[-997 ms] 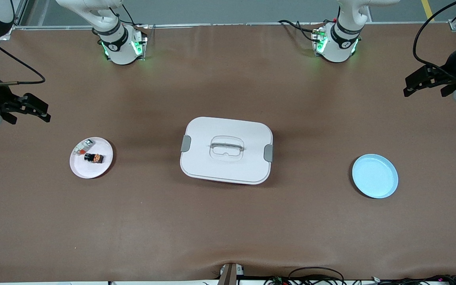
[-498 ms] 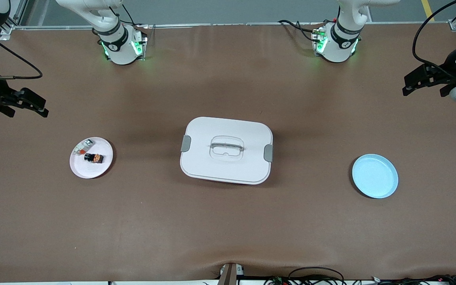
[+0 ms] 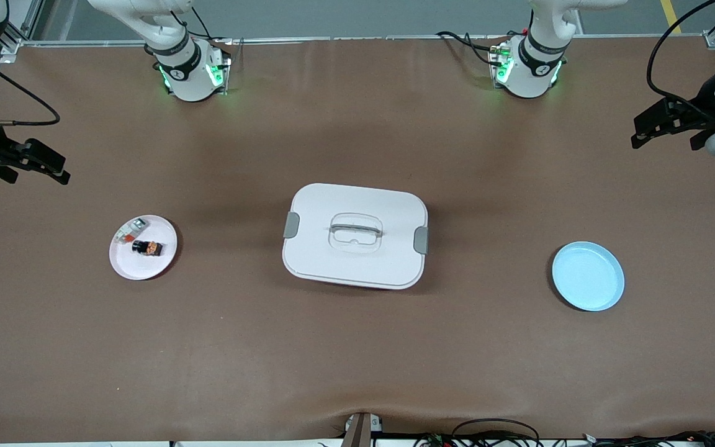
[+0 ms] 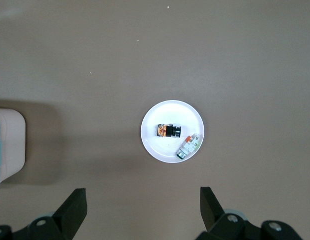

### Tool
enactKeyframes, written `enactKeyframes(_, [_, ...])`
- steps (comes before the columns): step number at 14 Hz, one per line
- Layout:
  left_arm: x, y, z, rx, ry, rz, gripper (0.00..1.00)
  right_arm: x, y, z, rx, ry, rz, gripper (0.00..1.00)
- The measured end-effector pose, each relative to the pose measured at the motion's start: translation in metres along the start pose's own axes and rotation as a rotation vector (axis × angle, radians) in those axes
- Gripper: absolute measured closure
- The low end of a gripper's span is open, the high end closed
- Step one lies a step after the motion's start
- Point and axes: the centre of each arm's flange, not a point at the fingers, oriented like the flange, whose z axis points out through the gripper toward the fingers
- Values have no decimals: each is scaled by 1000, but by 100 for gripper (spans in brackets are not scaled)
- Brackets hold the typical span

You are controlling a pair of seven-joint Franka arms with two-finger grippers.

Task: Transfer orange switch to right arm and place

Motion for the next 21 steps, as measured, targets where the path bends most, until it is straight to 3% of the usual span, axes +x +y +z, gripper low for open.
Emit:
enactKeyframes(6, [0,-2,2,5,-4,-4,0,3,6,-18,0,40,12,0])
enactKeyframes(21, [0,-3,6,30,-11,-3,0,-3,11,-10,-1,-28,21,0])
